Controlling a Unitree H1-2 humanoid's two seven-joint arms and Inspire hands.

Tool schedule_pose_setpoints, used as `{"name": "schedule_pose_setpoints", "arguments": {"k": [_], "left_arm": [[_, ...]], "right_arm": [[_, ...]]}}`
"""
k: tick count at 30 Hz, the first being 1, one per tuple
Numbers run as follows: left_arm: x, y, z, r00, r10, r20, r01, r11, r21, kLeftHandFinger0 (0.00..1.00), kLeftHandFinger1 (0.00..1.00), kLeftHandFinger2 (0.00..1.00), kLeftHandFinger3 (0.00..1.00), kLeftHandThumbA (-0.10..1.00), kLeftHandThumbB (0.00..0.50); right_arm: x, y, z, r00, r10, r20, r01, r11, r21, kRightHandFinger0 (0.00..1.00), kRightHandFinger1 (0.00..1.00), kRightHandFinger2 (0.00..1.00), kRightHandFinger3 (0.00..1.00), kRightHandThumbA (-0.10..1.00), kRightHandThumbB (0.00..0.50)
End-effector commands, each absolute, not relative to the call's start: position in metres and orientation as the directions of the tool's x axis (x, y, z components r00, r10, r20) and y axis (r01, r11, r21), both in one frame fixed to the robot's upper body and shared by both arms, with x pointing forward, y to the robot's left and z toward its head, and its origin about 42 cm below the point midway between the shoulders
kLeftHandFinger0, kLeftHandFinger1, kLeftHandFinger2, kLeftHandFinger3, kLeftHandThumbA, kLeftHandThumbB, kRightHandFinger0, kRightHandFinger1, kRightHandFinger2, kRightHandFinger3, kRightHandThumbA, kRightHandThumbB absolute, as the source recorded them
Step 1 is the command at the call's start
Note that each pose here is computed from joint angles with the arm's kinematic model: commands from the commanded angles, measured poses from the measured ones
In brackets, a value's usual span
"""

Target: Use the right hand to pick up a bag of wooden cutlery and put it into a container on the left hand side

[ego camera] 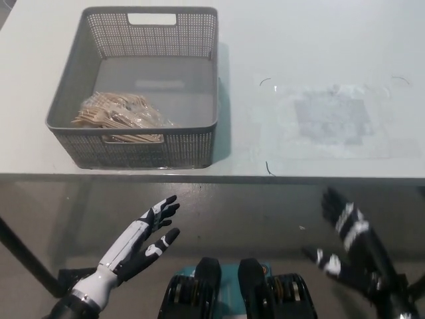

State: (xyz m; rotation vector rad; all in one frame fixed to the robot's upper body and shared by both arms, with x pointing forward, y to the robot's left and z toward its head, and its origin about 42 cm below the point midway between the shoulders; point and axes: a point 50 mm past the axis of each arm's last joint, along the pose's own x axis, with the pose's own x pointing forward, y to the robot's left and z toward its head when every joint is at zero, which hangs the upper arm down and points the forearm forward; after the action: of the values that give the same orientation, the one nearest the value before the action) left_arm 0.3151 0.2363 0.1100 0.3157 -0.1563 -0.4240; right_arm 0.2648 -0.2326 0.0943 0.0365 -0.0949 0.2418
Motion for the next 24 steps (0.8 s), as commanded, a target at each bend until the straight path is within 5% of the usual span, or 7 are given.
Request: {"name": "schedule_pose_setpoints", "arguments": {"k": [1,4,8,11,12,24], "left_arm": [[0.316,0.242,0.118,0.899,-0.411,0.149,0.346,0.877,0.335,1.0,1.0,1.0,1.0,0.77,0.139],[0.316,0.242,0.118,0.899,-0.411,0.149,0.345,0.877,0.335,1.0,1.0,1.0,1.0,0.78,0.137],[0.321,0.242,0.117,0.902,-0.402,0.156,0.333,0.88,0.338,1.0,1.0,1.0,1.0,0.76,0.125],[0.322,0.242,0.117,0.902,-0.401,0.158,0.333,0.881,0.336,1.0,1.0,1.0,1.0,0.76,0.117],[0.322,0.243,0.117,0.905,-0.395,0.156,0.328,0.884,0.333,1.0,1.0,1.0,1.0,0.76,0.108],[0.323,0.242,0.12,0.907,-0.393,0.153,0.326,0.883,0.336,1.0,1.0,1.0,1.0,0.77,0.079]], "right_arm": [[0.261,-0.239,0.089,0.953,0.219,0.209,-0.245,0.964,0.106,1.0,1.0,1.0,1.0,0.96,0.296],[0.261,-0.24,0.088,0.952,0.22,0.214,-0.247,0.963,0.108,1.0,1.0,1.0,1.0,0.96,0.296],[0.273,-0.241,0.07,0.962,0.212,0.171,-0.227,0.971,0.071,1.0,1.0,1.0,1.0,0.98,0.187],[0.277,-0.241,0.069,0.96,0.22,0.174,-0.234,0.97,0.064,1.0,1.0,1.0,1.0,0.97,0.174],[0.286,-0.24,0.074,0.959,0.236,0.156,-0.248,0.967,0.063,1.0,1.0,1.0,1.0,0.98,0.223],[0.293,-0.241,0.078,0.958,0.246,0.15,-0.259,0.963,0.074,1.0,1.0,1.0,1.0,0.94,0.193]]}}
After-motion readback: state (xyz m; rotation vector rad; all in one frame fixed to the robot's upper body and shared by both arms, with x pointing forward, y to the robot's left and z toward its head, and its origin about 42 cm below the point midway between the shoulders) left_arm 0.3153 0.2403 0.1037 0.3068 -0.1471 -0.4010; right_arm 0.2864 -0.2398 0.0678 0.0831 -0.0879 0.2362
